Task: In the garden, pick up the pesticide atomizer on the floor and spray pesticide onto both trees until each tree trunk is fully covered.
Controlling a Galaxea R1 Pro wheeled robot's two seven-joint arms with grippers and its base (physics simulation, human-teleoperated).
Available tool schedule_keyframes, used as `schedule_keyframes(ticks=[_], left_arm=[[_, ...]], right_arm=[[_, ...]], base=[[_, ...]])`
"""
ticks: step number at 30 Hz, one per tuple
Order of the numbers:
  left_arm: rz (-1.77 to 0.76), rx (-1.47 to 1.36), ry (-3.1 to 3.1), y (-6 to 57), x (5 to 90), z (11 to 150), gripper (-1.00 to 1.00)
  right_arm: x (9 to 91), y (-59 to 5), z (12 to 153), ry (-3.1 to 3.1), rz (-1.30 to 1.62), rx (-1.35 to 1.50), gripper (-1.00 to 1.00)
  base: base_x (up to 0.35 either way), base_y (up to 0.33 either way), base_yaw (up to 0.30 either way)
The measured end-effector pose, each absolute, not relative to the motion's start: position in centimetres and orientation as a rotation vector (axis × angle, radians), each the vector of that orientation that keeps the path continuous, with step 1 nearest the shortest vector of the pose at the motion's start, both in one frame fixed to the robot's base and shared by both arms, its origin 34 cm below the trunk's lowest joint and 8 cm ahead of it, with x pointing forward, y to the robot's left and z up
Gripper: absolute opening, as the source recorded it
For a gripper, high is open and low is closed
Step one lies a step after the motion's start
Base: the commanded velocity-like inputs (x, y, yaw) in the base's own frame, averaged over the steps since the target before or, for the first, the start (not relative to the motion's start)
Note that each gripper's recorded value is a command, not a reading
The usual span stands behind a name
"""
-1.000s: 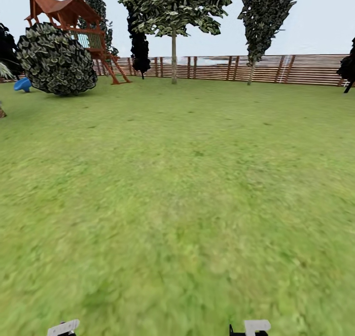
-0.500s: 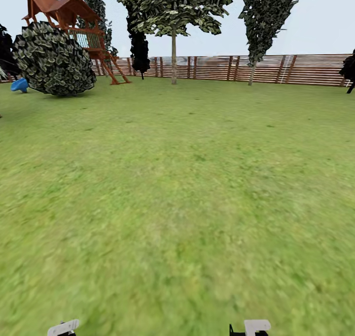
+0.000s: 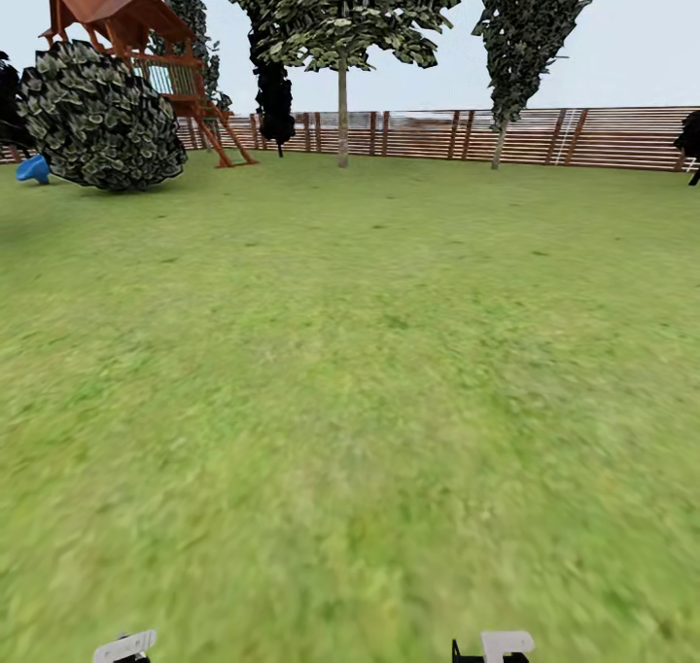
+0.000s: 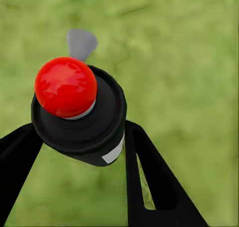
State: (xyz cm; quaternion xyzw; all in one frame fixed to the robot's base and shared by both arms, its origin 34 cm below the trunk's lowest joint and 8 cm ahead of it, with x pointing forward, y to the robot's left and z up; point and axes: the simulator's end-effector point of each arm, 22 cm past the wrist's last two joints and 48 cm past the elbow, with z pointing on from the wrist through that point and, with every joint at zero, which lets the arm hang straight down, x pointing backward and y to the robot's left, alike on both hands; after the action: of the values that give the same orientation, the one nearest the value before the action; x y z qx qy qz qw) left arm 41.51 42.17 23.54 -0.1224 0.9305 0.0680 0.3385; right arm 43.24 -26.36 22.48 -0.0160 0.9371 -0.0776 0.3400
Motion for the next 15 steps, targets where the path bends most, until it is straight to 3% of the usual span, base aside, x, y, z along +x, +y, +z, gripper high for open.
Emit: schedule_keyframes(ticks=[15], left_arm=[[0.177,-0.319,2.424,42.17,41.49,23.54,-1.00]], right_arm=[[43.24,-26.38,22.48,2.439,-0.202,-0.042,1.00]], base=[[0.339,0.000,0.000]])
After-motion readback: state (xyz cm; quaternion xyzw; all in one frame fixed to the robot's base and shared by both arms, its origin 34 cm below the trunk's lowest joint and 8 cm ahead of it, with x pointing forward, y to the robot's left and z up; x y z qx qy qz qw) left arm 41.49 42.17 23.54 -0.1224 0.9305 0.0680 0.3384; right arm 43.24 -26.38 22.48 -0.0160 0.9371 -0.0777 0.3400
